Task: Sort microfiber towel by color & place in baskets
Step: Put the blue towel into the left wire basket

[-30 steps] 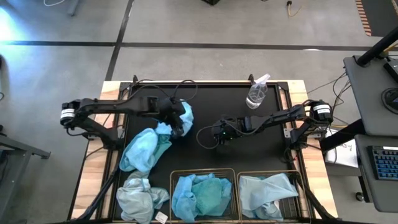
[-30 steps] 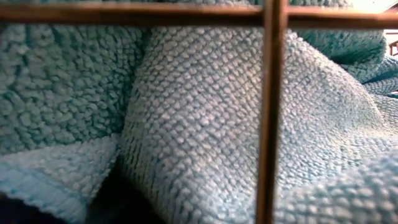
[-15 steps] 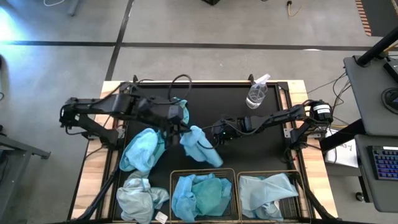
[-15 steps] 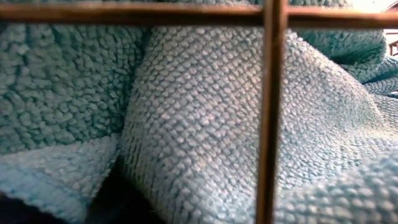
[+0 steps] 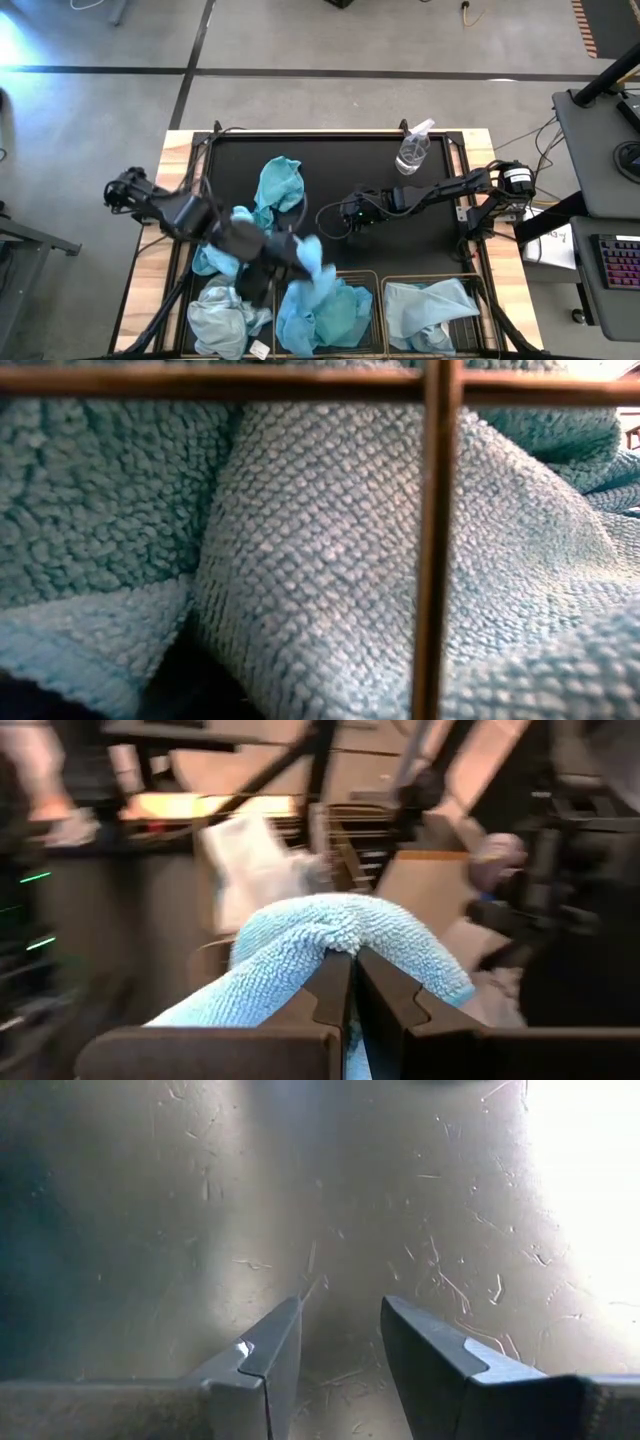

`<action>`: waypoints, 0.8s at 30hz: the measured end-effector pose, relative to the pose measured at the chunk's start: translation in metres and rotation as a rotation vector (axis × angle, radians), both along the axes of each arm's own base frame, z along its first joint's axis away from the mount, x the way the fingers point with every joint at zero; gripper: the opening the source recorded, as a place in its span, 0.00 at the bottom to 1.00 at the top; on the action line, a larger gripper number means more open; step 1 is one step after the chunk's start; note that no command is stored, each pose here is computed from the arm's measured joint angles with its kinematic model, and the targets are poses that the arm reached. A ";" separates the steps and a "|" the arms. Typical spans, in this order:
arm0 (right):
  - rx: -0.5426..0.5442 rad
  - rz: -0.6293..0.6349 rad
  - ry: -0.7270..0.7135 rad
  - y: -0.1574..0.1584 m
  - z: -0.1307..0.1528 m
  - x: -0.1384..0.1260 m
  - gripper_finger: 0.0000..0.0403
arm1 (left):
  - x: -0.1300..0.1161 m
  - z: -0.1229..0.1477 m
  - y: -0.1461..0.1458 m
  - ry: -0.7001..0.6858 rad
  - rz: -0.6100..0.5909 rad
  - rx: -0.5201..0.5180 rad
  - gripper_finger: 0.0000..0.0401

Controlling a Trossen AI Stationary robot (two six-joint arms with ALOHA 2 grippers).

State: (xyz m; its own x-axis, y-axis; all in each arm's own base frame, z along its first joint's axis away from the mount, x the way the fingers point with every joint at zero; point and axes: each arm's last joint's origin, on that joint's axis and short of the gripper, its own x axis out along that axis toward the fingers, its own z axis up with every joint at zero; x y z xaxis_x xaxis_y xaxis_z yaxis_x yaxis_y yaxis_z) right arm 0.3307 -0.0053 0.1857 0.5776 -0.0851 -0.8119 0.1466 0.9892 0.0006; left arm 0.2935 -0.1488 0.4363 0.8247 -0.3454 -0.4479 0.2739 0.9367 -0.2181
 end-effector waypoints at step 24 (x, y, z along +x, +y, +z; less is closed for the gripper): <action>0.007 -0.008 -0.036 0.000 0.002 0.003 0.33 | 0.029 -0.051 -0.101 0.288 0.189 0.326 0.00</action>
State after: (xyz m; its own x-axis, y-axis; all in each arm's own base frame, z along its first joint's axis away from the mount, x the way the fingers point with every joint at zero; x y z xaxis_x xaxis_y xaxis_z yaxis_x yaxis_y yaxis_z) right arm 0.3334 -0.0053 0.1877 0.6057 -0.0838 -0.7912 0.1541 0.9880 0.0133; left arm 0.3222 -0.2502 0.3855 0.6858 -0.0051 -0.7277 0.0639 0.9965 0.0533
